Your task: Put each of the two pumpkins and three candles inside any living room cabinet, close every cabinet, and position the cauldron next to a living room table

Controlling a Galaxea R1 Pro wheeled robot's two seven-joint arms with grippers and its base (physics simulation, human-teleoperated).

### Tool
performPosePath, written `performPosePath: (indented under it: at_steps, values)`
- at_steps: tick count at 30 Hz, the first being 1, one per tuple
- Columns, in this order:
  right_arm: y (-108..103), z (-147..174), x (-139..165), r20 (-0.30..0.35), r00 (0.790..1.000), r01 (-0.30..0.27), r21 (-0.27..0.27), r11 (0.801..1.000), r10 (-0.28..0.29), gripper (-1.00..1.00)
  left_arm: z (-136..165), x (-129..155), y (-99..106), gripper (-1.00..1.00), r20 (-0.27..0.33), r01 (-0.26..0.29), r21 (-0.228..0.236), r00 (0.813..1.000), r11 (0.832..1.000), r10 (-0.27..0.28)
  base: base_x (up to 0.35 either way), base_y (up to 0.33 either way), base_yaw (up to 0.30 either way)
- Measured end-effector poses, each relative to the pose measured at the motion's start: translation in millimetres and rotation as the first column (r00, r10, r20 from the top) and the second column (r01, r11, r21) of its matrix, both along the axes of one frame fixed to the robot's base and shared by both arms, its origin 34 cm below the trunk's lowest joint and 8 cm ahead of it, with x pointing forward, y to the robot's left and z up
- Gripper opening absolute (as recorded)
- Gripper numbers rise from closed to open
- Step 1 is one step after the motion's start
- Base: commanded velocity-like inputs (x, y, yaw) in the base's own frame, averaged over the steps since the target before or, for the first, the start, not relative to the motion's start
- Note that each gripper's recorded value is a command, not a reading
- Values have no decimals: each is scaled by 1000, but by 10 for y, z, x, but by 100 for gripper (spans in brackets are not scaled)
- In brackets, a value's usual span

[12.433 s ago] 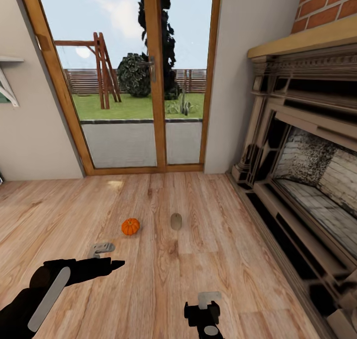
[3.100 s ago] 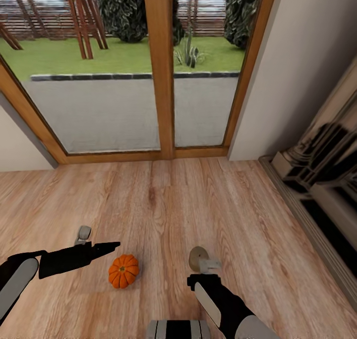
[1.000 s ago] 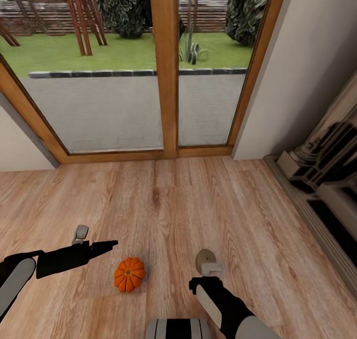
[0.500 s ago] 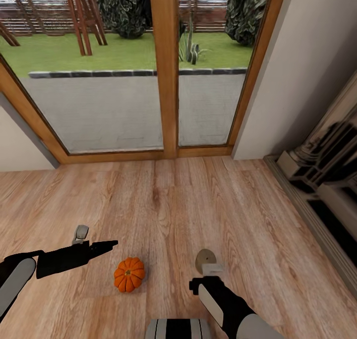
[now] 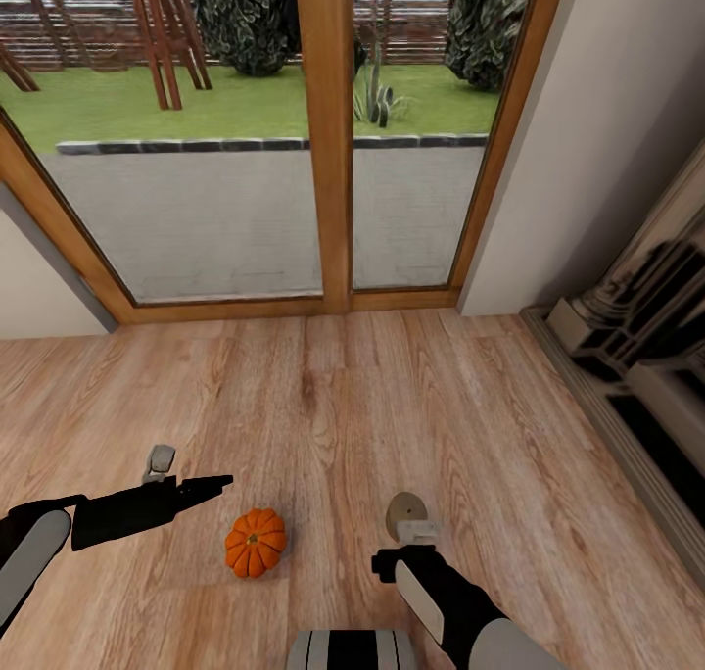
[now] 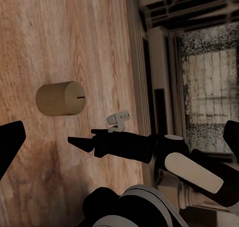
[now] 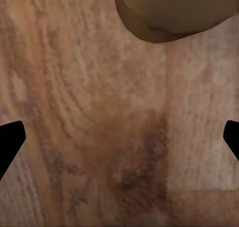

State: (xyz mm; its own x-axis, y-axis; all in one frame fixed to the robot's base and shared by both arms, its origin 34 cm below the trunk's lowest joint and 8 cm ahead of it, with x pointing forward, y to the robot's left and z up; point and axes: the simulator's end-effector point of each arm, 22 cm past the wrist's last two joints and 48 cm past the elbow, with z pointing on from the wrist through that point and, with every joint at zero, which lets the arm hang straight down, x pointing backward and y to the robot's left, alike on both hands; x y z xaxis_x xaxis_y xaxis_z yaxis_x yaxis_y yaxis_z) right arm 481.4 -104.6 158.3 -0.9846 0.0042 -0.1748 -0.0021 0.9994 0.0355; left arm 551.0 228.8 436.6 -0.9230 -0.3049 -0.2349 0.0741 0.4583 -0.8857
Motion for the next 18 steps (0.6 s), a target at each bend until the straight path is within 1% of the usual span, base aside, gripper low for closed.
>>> performPosePath:
  at_steps: [14,18]
  values:
    - [-69,19,89,12,1000,10,-15,1000,-10,100,-18,-1,14,100,-5,-4,2,1000,1000,4,0,0,0]
    - [-118,13,99,14,1000,13,-22,1000,-12,100,-19,-1,15,100,-5,-4,2,1000,1000,4,0,0,0]
